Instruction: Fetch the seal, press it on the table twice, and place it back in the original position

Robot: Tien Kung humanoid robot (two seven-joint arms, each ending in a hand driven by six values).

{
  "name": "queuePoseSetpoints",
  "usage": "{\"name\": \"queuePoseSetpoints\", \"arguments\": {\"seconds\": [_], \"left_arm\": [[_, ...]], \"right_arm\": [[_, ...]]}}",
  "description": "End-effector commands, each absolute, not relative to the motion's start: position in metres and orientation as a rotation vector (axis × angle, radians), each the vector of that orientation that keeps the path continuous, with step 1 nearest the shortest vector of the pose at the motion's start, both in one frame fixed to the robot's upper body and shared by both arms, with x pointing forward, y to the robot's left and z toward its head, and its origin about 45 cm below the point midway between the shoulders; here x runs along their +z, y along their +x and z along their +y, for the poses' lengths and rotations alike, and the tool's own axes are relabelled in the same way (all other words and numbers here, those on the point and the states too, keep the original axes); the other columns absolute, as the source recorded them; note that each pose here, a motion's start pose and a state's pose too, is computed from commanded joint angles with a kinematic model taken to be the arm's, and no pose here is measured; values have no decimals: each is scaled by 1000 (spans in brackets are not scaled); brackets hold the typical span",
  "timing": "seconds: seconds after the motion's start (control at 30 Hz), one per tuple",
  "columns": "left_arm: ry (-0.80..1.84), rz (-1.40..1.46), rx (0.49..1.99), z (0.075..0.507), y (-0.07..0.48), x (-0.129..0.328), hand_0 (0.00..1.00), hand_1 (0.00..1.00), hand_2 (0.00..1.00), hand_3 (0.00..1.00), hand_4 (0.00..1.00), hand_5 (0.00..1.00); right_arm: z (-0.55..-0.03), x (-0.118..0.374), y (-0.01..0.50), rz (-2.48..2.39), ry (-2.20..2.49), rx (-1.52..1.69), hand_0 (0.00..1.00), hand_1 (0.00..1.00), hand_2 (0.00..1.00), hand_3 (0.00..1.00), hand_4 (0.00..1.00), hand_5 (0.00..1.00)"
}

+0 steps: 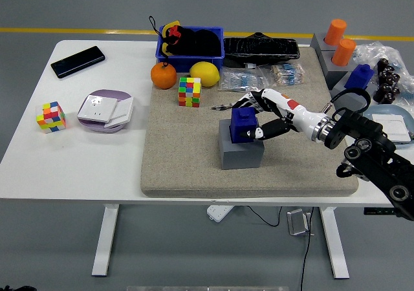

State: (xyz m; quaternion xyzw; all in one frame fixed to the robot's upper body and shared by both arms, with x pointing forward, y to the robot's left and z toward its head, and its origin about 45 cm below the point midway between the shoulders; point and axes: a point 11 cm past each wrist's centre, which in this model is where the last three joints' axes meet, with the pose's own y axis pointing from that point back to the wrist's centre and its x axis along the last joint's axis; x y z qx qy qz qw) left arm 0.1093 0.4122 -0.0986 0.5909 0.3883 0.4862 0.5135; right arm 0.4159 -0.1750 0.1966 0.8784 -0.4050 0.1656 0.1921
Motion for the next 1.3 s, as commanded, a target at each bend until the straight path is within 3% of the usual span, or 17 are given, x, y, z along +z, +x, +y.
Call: {"name": "queuePoseSetpoints", "arguments": {"seconds": [0.37, 0.4, 0.57, 0.6, 0.77, 0.8, 0.97, 1.0, 1.17, 1.2, 1.3], "left_arm": [[1422, 935, 1167, 412, 109, -99, 723, 696, 682, 750, 695, 249], [1421, 934, 1168, 412, 109, -99, 724, 696, 682, 750, 695, 248], [1420, 932, 1168, 412, 110, -98, 724, 696, 682, 750, 695, 248], [1421, 932, 1168, 412, 110, -98, 723, 694, 682, 750, 695, 249], [1422, 935, 1168, 412, 109, -99, 723, 694, 682, 750, 695, 249], [1421, 935, 1168, 412, 109, -99, 723, 696, 682, 750, 696, 250], [1418, 934, 1174, 413, 110, -98, 723, 696, 682, 750, 696, 250], [1418, 934, 1175, 414, 110, -98, 725, 695, 682, 750, 695, 250], [1416, 936, 1179, 414, 110, -98, 725, 695, 682, 750, 695, 250], [1415, 936, 1180, 414, 110, -98, 724, 696, 683, 750, 696, 250], [1413, 934, 1184, 415, 111, -97, 724, 696, 683, 750, 696, 250]], "right_arm": [[-175, 196, 415, -1127, 2467, 466, 730, 726, 749, 747, 978, 2], [-175, 196, 415, -1126, 2467, 469, 789, 775, 789, 783, 991, 2], [-178, 198, 416, -1111, 2467, 468, 789, 775, 789, 783, 991, 2], [-179, 198, 416, -1111, 2468, 466, 928, 921, 897, 910, 998, 254], [-189, 200, 418, -1122, 2458, 453, 928, 921, 897, 910, 998, 254], [-194, 200, 419, -1125, 2449, 450, 989, 965, 957, 979, 998, 396], [-226, 199, 420, -1167, 2388, 422, 989, 965, 957, 979, 998, 396], [-233, 199, 419, -1178, 2376, 414, 998, 990, 986, 998, 998, 477], [-279, 194, 411, -1231, 2292, 359, 998, 990, 986, 998, 998, 477], [-286, 193, 409, -1238, 2278, 352, 998, 998, 998, 998, 998, 545], [-320, 189, 401, -1295, 2209, 317, 998, 998, 998, 998, 998, 545]]}}
